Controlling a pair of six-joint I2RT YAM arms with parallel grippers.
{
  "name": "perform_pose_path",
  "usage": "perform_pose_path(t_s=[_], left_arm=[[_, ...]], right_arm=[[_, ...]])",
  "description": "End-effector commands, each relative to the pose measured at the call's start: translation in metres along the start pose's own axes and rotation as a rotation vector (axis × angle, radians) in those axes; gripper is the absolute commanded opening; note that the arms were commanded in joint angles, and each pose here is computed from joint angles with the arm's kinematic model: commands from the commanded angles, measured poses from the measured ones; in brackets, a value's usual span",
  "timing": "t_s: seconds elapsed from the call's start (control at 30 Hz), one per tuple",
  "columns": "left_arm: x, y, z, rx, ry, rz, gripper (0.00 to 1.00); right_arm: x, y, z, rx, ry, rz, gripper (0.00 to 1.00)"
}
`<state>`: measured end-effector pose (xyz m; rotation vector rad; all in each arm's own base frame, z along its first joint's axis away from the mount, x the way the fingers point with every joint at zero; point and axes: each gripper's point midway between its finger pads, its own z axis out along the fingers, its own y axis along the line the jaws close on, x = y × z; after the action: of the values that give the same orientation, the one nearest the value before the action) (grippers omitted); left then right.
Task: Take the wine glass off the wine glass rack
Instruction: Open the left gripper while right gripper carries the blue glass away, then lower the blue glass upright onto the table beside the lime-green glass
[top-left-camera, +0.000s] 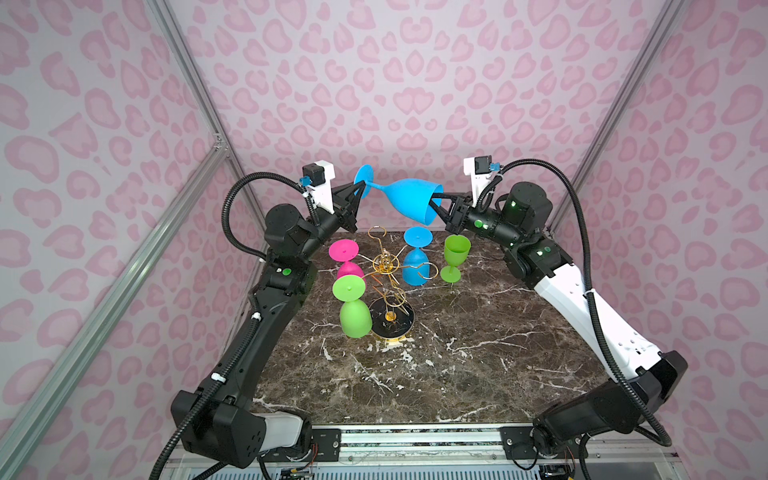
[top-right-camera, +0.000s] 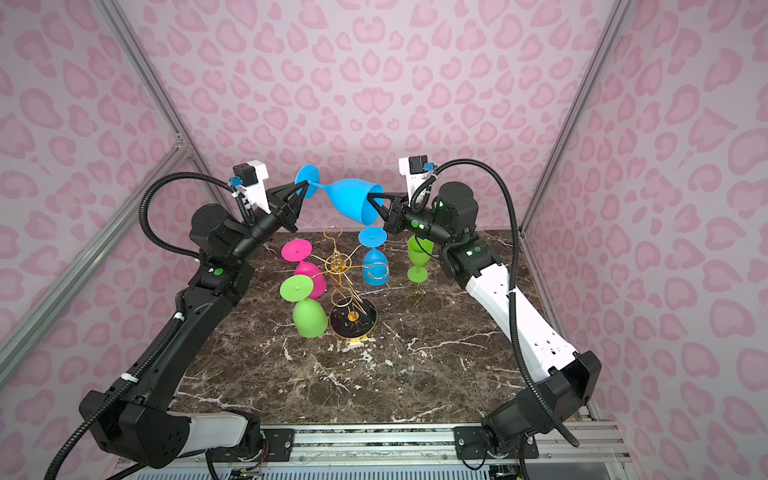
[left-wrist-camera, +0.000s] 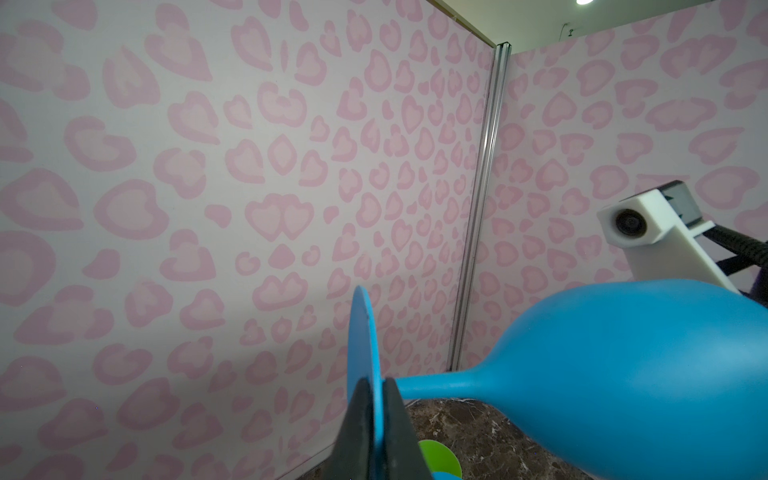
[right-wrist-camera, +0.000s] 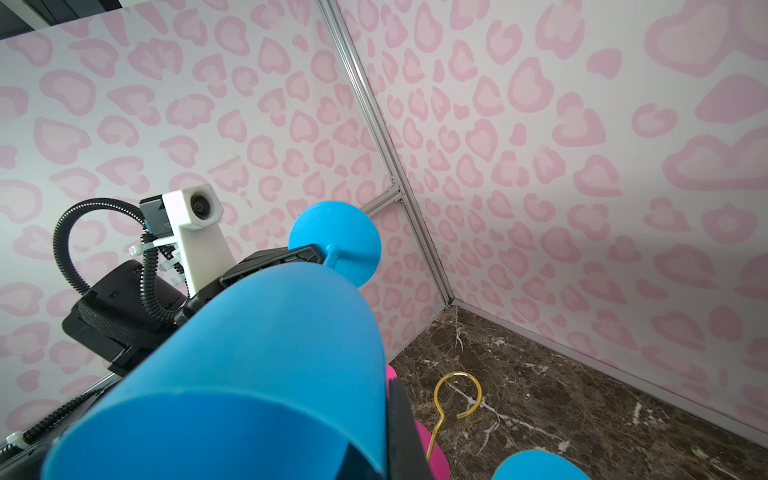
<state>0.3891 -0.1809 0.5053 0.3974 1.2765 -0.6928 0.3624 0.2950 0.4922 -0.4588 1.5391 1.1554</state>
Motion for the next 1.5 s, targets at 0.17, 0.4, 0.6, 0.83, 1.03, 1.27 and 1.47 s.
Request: perform_pose_path(t_s=[0.17, 0.4, 0.6, 0.83, 1.03, 1.27, 1.47], left_arm=[[-0.006, -0.003, -0.005, -0.002, -0.02, 0.03, 0.84], [-0.01, 0.003, -0.02, -0.065, -0.034, 0.077, 0.98], [-0.025, 0.016, -0.045, -0.183, -0.083, 0.094, 0.98], [-0.023, 0.026, -0.075, -0.287, -0.064, 0.153, 0.98], [-0.018, 0.037, -0.1, -0.399, -0.05, 0.185, 0.98], [-0.017, 0.037, -0.122, -0.456, -0.04, 0.215, 0.98], [-0.024, 0.035, -0.135, -0.483, -0.052, 0.233, 0.98]], right_arm=[[-0.027, 0.007, -0.024, 0.029, -0.042, -0.067, 0.0], [-0.056, -0.062, -0.085, 0.298, -0.049, -0.054, 0.0], [-0.04, -0.147, -0.134, 0.678, 0.139, -0.093, 0.0], [0.006, -0.229, -0.177, 1.008, 0.527, -0.097, 0.0], [0.028, -0.268, -0.19, 1.103, 0.661, -0.062, 0.0], [0.077, -0.311, -0.201, 1.166, 0.857, -0.004, 0.0], [0.111, -0.341, -0.199, 1.179, 0.957, 0.035, 0.0]])
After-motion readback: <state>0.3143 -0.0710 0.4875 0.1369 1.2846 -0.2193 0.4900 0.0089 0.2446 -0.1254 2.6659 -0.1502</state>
